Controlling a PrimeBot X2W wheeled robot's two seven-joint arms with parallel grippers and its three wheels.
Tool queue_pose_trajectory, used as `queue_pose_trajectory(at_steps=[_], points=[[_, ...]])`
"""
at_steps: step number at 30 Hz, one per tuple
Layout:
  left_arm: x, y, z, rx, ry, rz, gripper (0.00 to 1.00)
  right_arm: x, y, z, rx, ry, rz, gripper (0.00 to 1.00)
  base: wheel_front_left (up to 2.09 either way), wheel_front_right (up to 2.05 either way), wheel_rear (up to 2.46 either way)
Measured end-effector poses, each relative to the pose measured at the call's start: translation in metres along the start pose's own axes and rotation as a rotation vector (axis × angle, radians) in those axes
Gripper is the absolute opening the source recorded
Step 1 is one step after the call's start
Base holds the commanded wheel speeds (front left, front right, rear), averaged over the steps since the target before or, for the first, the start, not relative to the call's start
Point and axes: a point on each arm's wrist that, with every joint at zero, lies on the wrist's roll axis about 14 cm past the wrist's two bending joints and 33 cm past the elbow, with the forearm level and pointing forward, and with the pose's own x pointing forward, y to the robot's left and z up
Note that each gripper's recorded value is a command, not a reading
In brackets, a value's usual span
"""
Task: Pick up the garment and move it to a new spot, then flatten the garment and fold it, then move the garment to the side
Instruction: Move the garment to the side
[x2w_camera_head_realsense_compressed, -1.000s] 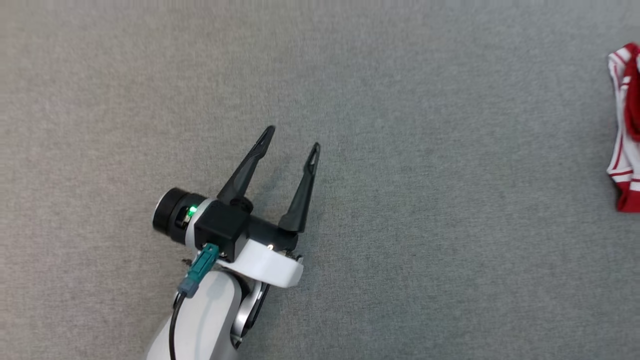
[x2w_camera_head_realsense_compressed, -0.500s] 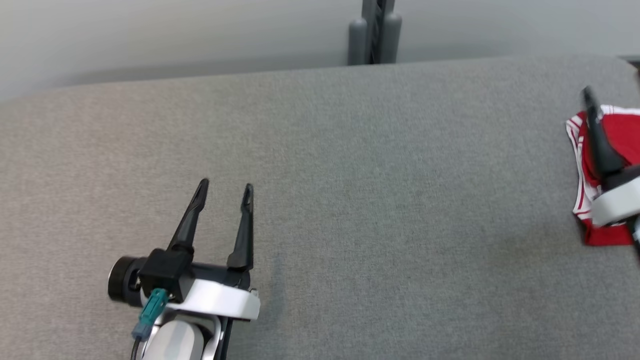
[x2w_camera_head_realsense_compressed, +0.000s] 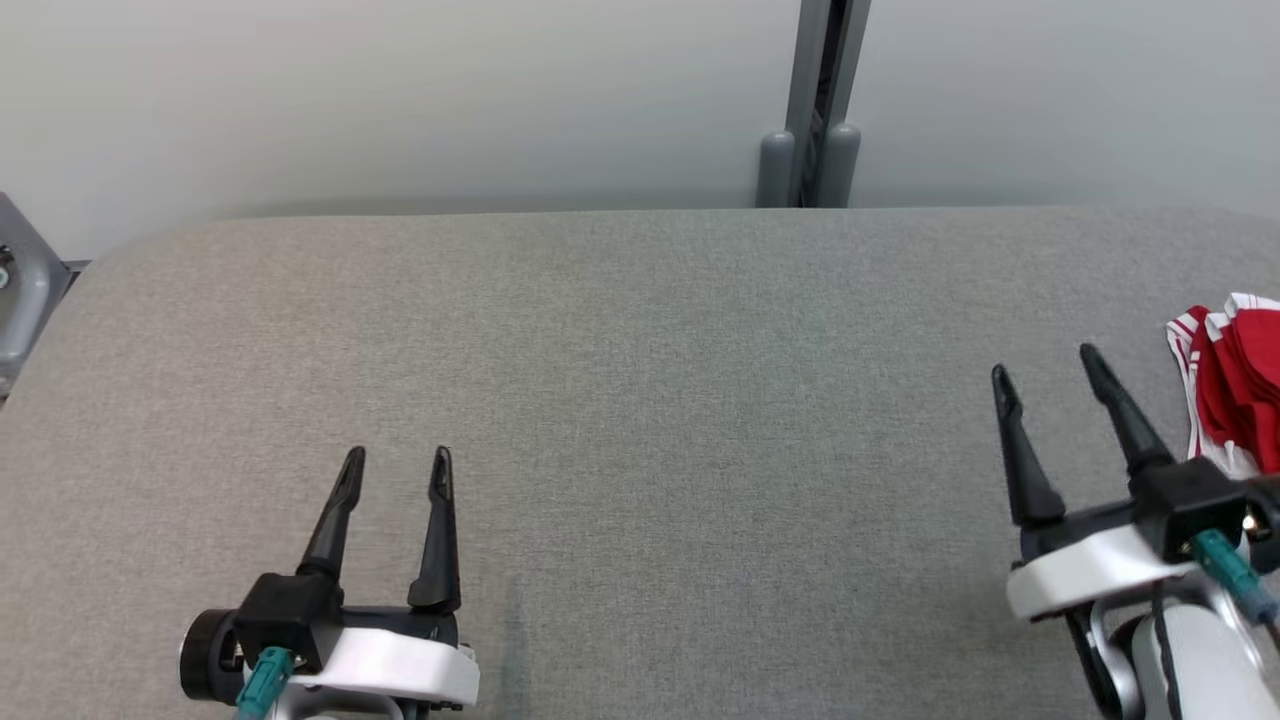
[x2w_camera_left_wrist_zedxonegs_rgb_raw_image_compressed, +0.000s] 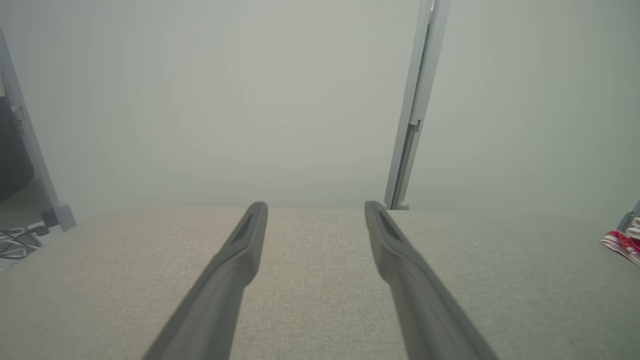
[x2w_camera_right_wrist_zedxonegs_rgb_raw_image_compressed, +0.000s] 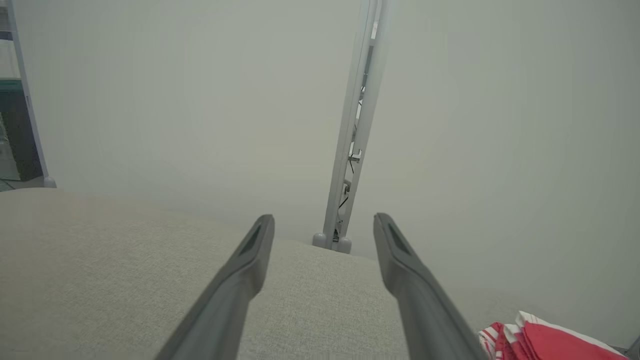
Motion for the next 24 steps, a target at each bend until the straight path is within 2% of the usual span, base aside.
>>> queue_pose_trajectory(at_steps=[9, 24], points=[[-0.007, 0.009, 0.012, 0.008, -0.036, 0.026, 1.0, -0.014, 0.021, -0.004, 0.007, 0.013, 0.021, 1.0, 0.0, 0.0, 0.0], [-0.009, 0.007, 0.015, 0.015, -0.045, 0.014, 1.0, -0.014, 0.022, -0.002, 0.01, 0.007, 0.016, 1.0, 0.0, 0.0, 0.0]])
